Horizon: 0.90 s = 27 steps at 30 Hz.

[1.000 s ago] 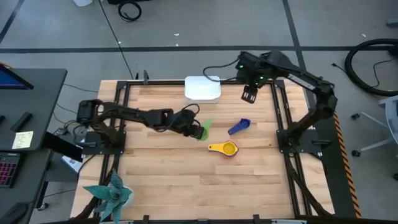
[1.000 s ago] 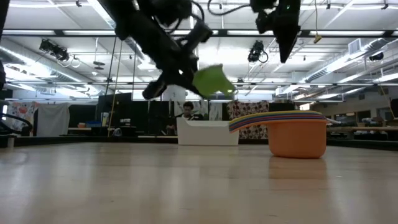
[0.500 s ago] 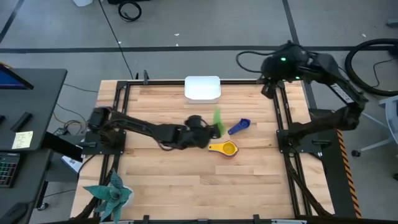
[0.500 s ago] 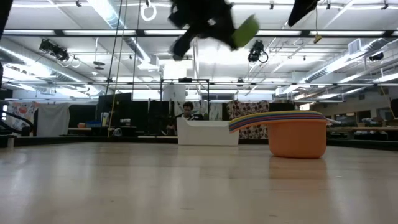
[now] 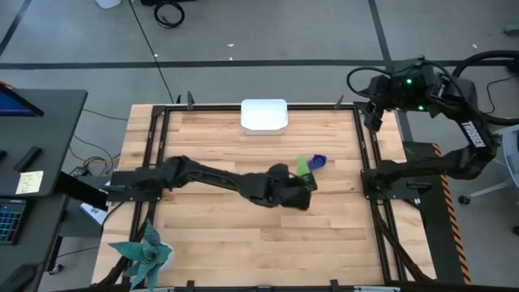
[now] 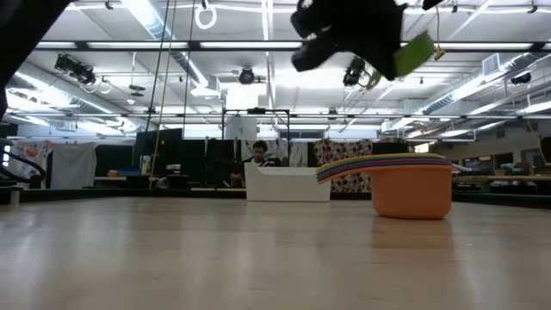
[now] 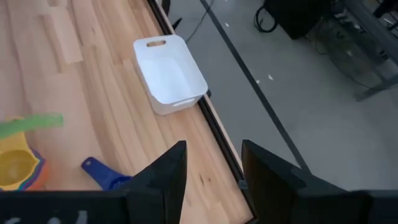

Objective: Nest measuring cups in basket
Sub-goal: Stack the green measuring cup on top of the yellow measuring cup

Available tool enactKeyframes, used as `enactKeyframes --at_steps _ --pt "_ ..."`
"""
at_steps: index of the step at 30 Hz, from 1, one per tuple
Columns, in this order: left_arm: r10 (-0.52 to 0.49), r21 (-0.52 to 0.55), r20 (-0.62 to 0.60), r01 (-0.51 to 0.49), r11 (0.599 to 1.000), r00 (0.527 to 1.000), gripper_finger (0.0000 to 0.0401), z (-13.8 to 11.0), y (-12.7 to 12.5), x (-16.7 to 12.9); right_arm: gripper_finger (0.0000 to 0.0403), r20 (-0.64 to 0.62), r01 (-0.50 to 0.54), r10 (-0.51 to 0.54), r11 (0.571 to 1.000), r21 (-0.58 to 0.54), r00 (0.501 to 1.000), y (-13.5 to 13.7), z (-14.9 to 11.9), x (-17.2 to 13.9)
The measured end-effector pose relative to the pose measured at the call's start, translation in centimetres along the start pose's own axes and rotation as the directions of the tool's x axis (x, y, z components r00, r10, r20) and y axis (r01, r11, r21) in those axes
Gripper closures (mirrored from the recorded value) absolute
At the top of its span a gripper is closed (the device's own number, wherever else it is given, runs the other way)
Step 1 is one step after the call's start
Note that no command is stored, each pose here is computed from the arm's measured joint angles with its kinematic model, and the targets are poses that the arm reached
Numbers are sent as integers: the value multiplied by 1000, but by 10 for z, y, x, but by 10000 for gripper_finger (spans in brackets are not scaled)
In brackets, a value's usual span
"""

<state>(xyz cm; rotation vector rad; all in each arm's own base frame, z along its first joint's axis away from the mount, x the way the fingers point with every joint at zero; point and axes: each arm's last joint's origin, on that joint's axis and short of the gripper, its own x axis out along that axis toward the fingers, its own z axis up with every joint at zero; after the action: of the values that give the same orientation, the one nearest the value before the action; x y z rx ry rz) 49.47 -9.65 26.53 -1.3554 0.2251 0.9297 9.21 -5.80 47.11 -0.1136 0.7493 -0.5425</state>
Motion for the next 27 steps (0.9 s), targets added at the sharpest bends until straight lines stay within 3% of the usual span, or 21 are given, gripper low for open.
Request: enactKeyframes --at_steps 5,8,14,22,27 --pt "99 -89 1 -99 991 995 387 -25 24 17 245 16 -10 10 1000 0 1000 1 -2 -5" --pt "100 -165 -26 -103 981 995 387 -38 29 19 245 24 -37 37 999 -9 999 2 -2 -5" --pt "154 -177 -52 -161 971 987 387 -51 45 32 245 52 -117 119 992 -43 992 9 -2 -9" --pt "194 -117 -29 -196 974 981 387 -29 42 50 245 53 -147 152 985 -85 987 12 -4 -11" --pt "221 -72 -115 -230 971 968 387 -14 37 62 245 47 -148 153 985 -88 987 12 -4 -11"
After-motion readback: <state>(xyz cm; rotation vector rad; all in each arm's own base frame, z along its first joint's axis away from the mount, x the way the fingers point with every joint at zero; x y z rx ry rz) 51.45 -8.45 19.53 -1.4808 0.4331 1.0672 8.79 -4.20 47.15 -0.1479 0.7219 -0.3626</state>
